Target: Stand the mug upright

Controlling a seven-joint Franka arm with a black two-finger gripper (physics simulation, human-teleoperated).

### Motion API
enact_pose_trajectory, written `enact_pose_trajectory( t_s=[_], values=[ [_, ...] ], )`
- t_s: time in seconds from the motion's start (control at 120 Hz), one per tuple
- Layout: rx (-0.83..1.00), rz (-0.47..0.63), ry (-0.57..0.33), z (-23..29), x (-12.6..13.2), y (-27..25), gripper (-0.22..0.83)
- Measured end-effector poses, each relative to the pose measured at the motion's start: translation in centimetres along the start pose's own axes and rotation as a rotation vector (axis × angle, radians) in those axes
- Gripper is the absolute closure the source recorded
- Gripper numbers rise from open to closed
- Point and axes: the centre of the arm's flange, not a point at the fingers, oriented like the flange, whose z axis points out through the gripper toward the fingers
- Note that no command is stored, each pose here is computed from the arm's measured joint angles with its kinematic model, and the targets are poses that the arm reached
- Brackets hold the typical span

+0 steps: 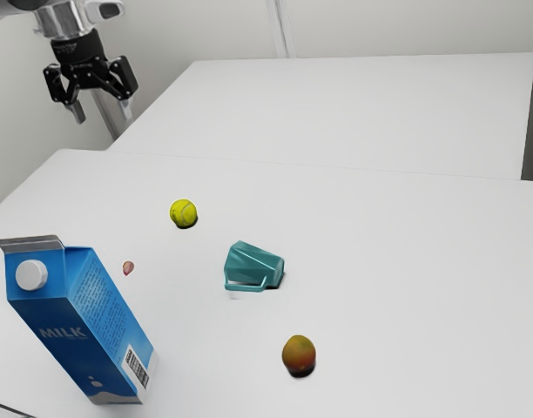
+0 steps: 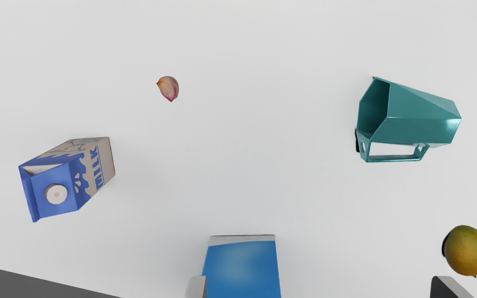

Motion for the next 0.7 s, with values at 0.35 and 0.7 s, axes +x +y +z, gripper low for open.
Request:
enact_pose_trajectory(
  t_s=[0.35,0.7],
  values=[
    [-0.326,-0.087,-0.099,16.0,8.2,-4.7,0.02],
    [-1.121,-0.266,-0.117,35.4,6.8,-4.0,0.02]
  ],
)
